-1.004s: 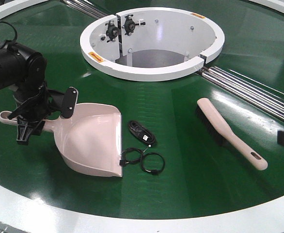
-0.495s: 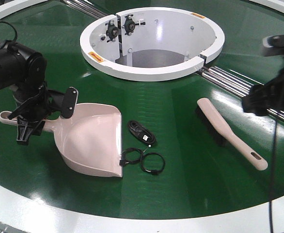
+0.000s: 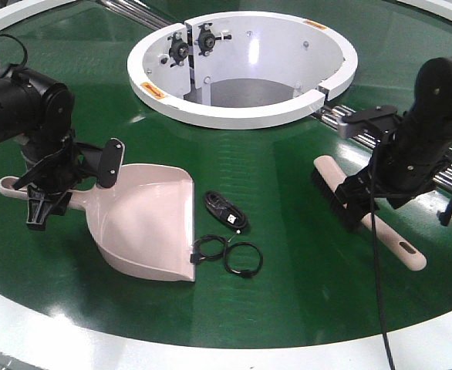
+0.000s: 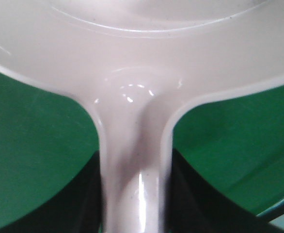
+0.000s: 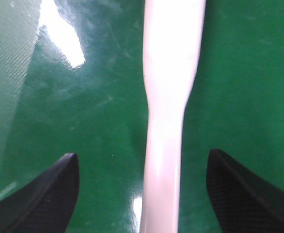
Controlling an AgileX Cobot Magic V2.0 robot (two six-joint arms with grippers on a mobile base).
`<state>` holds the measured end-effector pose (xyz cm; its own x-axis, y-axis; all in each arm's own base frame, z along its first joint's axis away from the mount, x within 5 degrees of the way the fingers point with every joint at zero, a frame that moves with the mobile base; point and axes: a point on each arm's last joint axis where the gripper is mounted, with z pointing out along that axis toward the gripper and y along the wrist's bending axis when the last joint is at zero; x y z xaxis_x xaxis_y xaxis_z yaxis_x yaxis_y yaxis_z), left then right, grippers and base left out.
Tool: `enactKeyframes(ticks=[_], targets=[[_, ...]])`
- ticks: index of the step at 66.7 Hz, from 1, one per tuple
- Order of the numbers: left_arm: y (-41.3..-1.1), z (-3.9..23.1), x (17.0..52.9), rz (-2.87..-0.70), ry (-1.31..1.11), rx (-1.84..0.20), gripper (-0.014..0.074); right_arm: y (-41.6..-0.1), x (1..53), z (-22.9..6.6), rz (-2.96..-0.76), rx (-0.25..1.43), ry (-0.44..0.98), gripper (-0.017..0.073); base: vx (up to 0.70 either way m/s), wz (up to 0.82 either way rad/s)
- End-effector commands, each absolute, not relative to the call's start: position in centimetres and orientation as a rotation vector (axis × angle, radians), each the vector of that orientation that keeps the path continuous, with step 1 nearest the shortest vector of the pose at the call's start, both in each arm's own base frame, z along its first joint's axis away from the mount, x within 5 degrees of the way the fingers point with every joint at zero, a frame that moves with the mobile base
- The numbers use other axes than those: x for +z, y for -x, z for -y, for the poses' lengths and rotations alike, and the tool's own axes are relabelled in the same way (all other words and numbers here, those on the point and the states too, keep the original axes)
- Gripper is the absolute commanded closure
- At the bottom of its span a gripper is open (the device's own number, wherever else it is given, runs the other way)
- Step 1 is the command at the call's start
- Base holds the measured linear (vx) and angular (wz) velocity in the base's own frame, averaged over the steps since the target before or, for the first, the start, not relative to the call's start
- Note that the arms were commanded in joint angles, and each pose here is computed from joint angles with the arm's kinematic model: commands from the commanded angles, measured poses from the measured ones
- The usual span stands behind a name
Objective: Clean and inspect green conveyor with broom and dustpan
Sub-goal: 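Reach the right gripper down and grasp the pink brush handle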
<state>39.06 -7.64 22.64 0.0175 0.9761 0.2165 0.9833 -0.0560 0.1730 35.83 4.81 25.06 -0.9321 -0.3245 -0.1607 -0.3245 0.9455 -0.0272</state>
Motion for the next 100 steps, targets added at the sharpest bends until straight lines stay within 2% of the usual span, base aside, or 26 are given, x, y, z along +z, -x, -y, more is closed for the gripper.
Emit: enactKeyframes(ticks=[1, 17, 45, 49, 54, 71, 85, 93, 100], targets=[[-38.6, 8.2, 25.1, 2.136, 2.285, -0.472, 0.0600, -36.4, 26.2, -4.6, -2.878, -0.041, 0.501, 0.0030, 0.00, 0.00], [-38.6, 8.2, 25.1, 2.136, 2.285, -0.472, 0.0600, -37.3, 23.7, -4.2, -2.944, -0.115, 0.493, 0.0030, 0.00, 0.00], [-38.6, 8.2, 25.1, 2.136, 2.285, -0.472, 0.0600, -38.4, 20.2, -4.3, -3.016, -0.112, 0.511, 0.0043, 0.00, 0.00], [-38.6, 8.2, 25.1, 2.136, 2.285, -0.472, 0.0600, -38.5, 20.1, -4.4, -3.007, -0.112, 0.511, 0.0069, 0.00, 0.00], [-38.6, 8.2, 25.1, 2.136, 2.285, -0.472, 0.0600, -38.7, 20.0, -4.4, -2.993, -0.103, 0.505, 0.0144, 0.00, 0.00], [-38.6, 8.2, 25.1, 2.136, 2.285, -0.472, 0.0600, -38.8, 20.2, -4.5, -2.975, -0.100, 0.507, 0.0575, 0.00, 0.00], [-38.6, 8.2, 25.1, 2.136, 2.285, -0.472, 0.0600, -38.3, 21.4, -4.6, -2.975, -0.082, 0.398, 0.0568, 0.00, 0.00], [-38.6, 8.2, 25.1, 2.136, 2.285, -0.472, 0.0600, -37.6, 22.8, -5.0, -2.975, 0.012, 0.249, 0.0564, 0.00, 0.00], [-38.6, 8.2, 25.1, 2.136, 2.285, -0.472, 0.0600, -36.9, 23.9, -5.8, -2.980, 0.067, 0.201, 0.0564, 0.00, 0.00]])
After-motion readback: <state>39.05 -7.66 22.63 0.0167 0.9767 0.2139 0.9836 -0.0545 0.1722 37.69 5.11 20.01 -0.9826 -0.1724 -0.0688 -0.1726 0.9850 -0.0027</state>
